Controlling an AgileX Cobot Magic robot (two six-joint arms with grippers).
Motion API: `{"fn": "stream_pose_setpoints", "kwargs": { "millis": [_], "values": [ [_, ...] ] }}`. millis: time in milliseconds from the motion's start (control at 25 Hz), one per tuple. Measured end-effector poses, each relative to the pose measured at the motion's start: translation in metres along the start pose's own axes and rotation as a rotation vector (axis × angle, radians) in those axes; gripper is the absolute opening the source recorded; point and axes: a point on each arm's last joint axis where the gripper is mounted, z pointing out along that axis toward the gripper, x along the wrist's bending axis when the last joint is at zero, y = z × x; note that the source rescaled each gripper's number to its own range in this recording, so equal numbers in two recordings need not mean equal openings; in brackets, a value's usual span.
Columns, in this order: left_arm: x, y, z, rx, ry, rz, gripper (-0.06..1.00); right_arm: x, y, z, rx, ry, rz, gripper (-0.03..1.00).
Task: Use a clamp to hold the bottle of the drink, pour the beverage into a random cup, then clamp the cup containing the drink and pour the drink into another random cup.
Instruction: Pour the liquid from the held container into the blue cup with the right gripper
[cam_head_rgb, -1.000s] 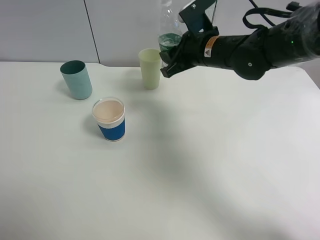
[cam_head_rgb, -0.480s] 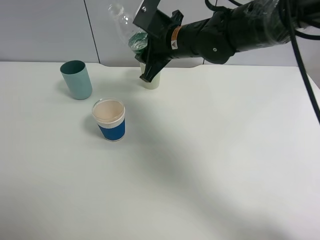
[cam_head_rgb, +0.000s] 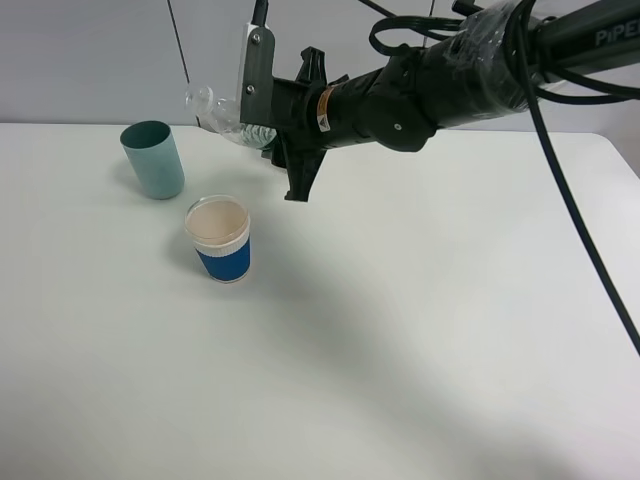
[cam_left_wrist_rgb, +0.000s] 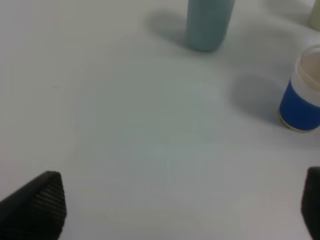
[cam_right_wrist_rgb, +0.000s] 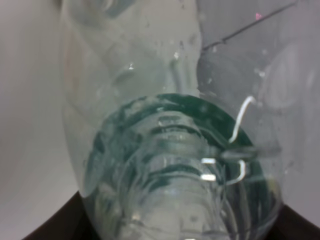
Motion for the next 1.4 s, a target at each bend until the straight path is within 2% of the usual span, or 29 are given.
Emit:
{"fn": "stream_pose_setpoints", "kwargs": {
  "millis": [280,560,800,1160,1400],
  "values": [
    [0.000,0.000,0.000,0.000,0.000,0.000,0.85,-0.001,0.000,0.003,0.016,0.010,-0.062,0.00],
    [0.000,0.000,0.000,0.000,0.000,0.000,0.85,-0.008,0.010,0.019,0.105,0.023,-0.062,0.00],
    [0.000,0.000,0.000,0.000,0.000,0.000,0.85,-0.010,0.022,0.024,0.078,0.003,-0.178,0.00],
    [0.000,0.000,0.000,0.000,0.000,0.000,0.85,-0.011,0.022,0.025,0.080,-0.011,-0.451,0.00],
    [0.000,0.000,0.000,0.000,0.000,0.000,0.85,-0.012,0.022,0.025,0.080,-0.018,-0.567,0.00]
  ]
}}
